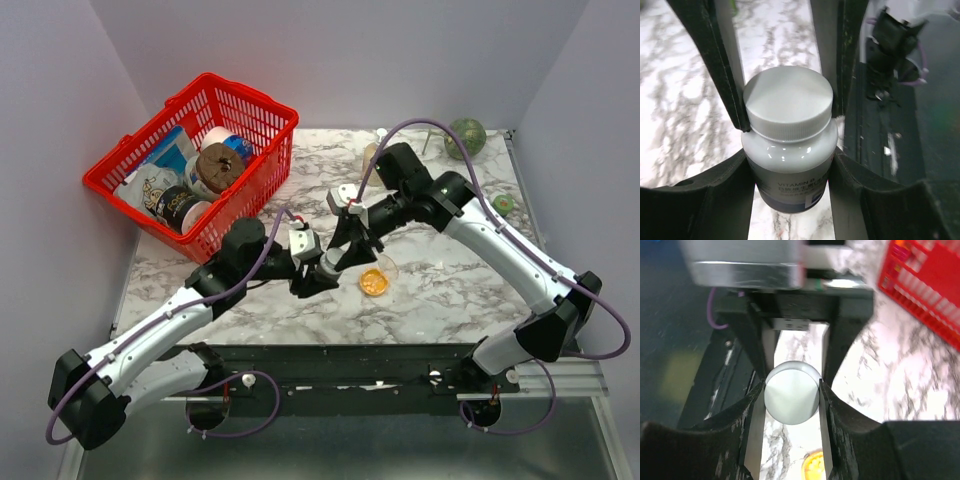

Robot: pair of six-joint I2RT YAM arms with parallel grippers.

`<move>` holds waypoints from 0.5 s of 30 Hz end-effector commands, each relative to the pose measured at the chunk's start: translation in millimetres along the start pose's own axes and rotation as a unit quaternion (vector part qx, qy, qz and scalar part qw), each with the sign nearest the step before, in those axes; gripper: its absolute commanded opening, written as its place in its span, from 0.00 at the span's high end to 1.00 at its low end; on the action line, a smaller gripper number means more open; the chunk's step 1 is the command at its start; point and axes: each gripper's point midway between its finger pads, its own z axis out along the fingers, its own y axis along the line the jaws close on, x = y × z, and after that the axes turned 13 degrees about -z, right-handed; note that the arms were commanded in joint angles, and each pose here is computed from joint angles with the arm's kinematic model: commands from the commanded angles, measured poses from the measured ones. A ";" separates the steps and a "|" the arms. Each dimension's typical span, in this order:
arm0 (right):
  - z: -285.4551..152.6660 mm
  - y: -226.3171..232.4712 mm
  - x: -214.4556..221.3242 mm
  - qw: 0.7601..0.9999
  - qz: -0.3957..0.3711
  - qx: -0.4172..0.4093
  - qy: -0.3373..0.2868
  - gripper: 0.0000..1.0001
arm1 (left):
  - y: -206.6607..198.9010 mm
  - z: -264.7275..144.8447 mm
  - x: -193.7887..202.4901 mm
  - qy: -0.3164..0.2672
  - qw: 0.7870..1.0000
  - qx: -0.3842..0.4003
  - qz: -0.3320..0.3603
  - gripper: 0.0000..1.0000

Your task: Sort the pills into containers

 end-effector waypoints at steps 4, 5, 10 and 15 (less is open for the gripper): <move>12.6 -54.3 34.4 0.948 0.248 0.199 0.013 0.83 | 54.3 -19.6 -97.3 -0.227 0.951 -0.211 0.019 1.00; 16.2 -49.8 30.7 0.948 0.260 0.183 0.002 0.78 | 57.3 -11.9 -90.7 -0.213 0.955 -0.207 0.018 1.00; 3.4 -37.3 -9.2 0.978 0.163 0.119 -0.052 0.11 | 36.3 6.9 -58.3 -0.146 0.981 -0.127 0.034 1.00; -22.7 -24.9 -37.8 0.996 -0.002 0.070 -0.064 0.00 | 0.5 2.9 -30.4 -0.087 0.995 -0.016 0.040 1.00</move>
